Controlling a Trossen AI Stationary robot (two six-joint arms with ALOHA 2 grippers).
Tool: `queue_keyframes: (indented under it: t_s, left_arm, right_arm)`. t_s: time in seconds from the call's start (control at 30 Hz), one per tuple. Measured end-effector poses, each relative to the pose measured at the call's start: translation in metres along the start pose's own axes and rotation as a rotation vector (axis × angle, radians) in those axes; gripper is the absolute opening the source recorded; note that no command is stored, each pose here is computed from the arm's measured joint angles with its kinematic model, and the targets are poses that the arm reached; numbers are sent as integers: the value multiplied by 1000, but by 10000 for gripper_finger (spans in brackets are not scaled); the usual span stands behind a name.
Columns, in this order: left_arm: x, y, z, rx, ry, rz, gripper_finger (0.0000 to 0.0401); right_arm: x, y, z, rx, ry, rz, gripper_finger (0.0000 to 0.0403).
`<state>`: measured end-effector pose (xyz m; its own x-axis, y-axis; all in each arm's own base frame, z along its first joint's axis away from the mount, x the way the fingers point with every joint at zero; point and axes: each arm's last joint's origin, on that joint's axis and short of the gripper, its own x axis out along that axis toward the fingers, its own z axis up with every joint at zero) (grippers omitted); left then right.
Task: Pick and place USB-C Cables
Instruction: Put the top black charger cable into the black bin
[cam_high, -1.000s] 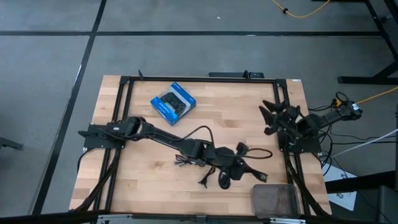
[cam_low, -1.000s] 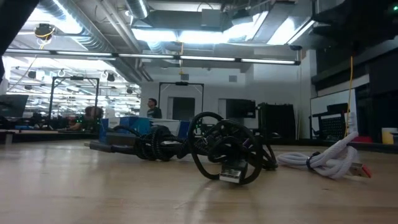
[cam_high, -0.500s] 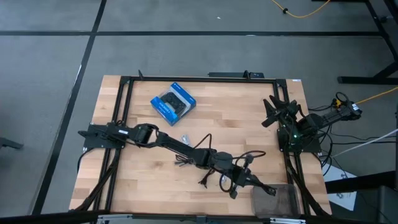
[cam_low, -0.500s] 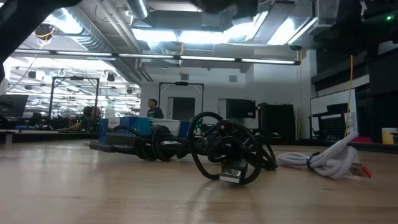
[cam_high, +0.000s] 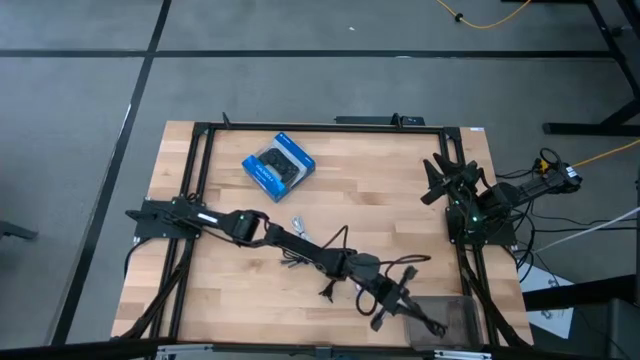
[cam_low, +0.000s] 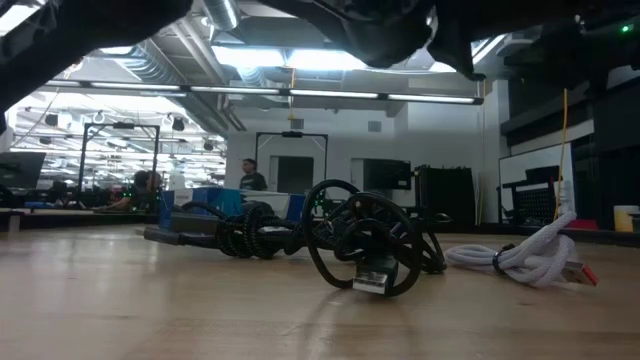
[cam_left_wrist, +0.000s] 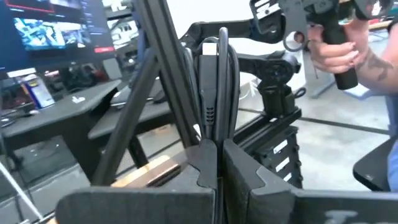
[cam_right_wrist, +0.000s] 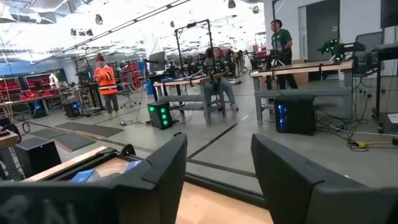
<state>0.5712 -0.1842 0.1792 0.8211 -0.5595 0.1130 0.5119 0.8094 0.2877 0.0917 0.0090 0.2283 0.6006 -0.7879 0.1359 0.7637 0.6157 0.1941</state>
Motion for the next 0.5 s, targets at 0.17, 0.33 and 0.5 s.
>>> queue_keyframes:
  t_s: [0.17,0.33,0.5]
  left_arm:
    - [2,1,-11,-60,-2,-8,1]
    - [1,4,-13,-72,17,39,14]
    - [-1,11,-15,-127,26,63,35]
  right_arm:
    - [0,0,0,0,0,0,184]
    - [0,0,0,-4,1,0,184]
    - [0,0,0,-29,1,0,184]
